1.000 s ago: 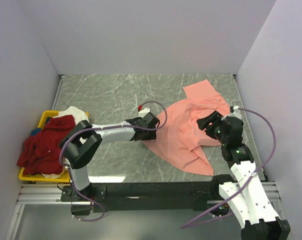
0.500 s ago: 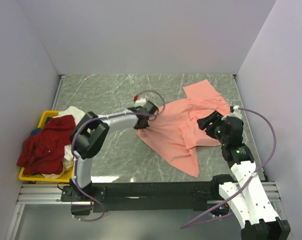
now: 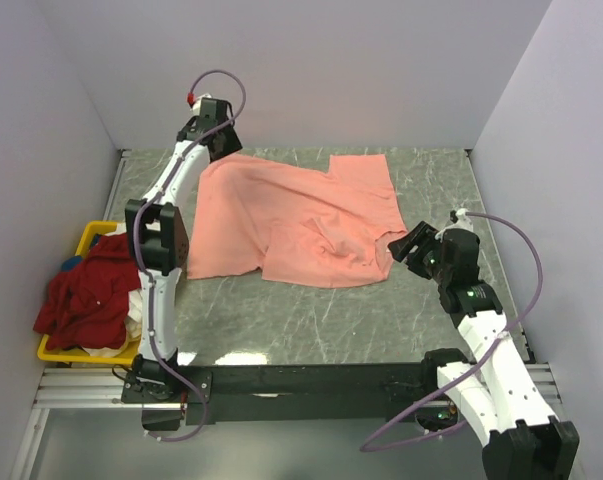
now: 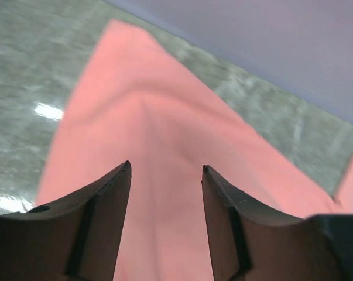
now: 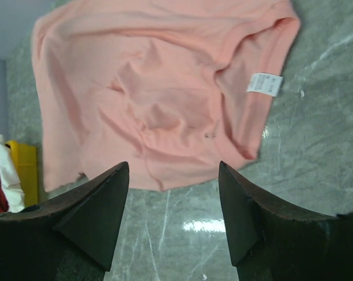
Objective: Fold and stack the t-shirts
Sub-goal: Flatten the tshirt out
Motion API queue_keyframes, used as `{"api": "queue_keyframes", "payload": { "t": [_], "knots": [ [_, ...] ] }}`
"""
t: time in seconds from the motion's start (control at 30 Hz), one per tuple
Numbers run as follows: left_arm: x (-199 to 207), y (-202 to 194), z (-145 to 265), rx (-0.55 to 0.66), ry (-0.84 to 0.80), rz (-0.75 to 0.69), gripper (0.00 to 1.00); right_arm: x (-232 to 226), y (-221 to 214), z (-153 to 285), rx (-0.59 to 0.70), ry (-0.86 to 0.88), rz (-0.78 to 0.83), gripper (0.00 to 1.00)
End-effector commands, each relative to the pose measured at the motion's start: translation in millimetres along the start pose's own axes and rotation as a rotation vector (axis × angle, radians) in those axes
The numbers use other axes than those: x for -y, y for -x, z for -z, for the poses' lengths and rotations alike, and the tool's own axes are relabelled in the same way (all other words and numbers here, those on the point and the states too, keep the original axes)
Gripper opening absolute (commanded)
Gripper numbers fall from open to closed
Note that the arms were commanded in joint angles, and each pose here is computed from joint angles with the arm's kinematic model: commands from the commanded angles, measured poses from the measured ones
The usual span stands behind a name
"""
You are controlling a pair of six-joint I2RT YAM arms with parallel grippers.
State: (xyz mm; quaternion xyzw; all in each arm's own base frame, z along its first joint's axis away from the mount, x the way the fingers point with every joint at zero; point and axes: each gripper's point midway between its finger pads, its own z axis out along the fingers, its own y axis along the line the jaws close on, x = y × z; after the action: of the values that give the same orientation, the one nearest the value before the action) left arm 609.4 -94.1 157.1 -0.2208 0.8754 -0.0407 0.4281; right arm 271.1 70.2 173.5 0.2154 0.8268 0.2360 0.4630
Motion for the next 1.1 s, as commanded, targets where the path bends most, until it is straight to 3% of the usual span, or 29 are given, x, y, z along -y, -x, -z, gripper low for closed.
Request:
{"api": "queue_keyframes", "payload": {
  "t": [0.0, 0.1, 0.17, 0.2, 0.3, 0.37, 0.4, 0.5, 0.73, 1.07],
  "knots": [
    [57, 0, 72, -0.015, -0.215, -0.018, 0.59, -6, 5, -4, -0.006, 0.016, 0.029, 0.70],
    [35, -42, 90, -0.058, -0.175, -0.003, 0.57, -3, -6, -11, -0.040, 0.029, 0.008, 0.69],
    [27, -40, 118, -0.014, -0.162, 0.032, 0.54, -2, -18, -15, -0.074, 0.045, -0.001, 0.70],
    [8, -71, 114, -0.064, -0.119, 0.052, 0.53, -5, -21, -18, -0.083, 0.062, -0.013, 0.69],
    [-20, -101, 135, -0.071, -0.097, 0.133, 0.48, 0, -39, -26, -0.129, 0.045, -0.023, 0.68],
    [-30, -103, 152, -0.037, -0.116, 0.177, 0.46, 0, -63, -31, -0.186, 0.045, -0.018, 0.67],
    [-47, -126, 151, -0.071, -0.079, 0.200, 0.45, -3, -66, -36, -0.179, 0.043, -0.034, 0.67],
    [-72, -147, 161, -0.068, -0.046, 0.245, 0.43, -23, -96, -41, -0.231, 0.070, -0.019, 0.66],
    [-128, -179, 168, -0.041, 0.121, 0.293, 0.43, -43, -125, -67, -0.277, 0.054, -0.028, 0.66],
    [-173, -199, 168, -0.022, 0.314, 0.323, 0.46, -4, -132, -76, -0.262, -0.141, -0.001, 0.70]
  ]
}}
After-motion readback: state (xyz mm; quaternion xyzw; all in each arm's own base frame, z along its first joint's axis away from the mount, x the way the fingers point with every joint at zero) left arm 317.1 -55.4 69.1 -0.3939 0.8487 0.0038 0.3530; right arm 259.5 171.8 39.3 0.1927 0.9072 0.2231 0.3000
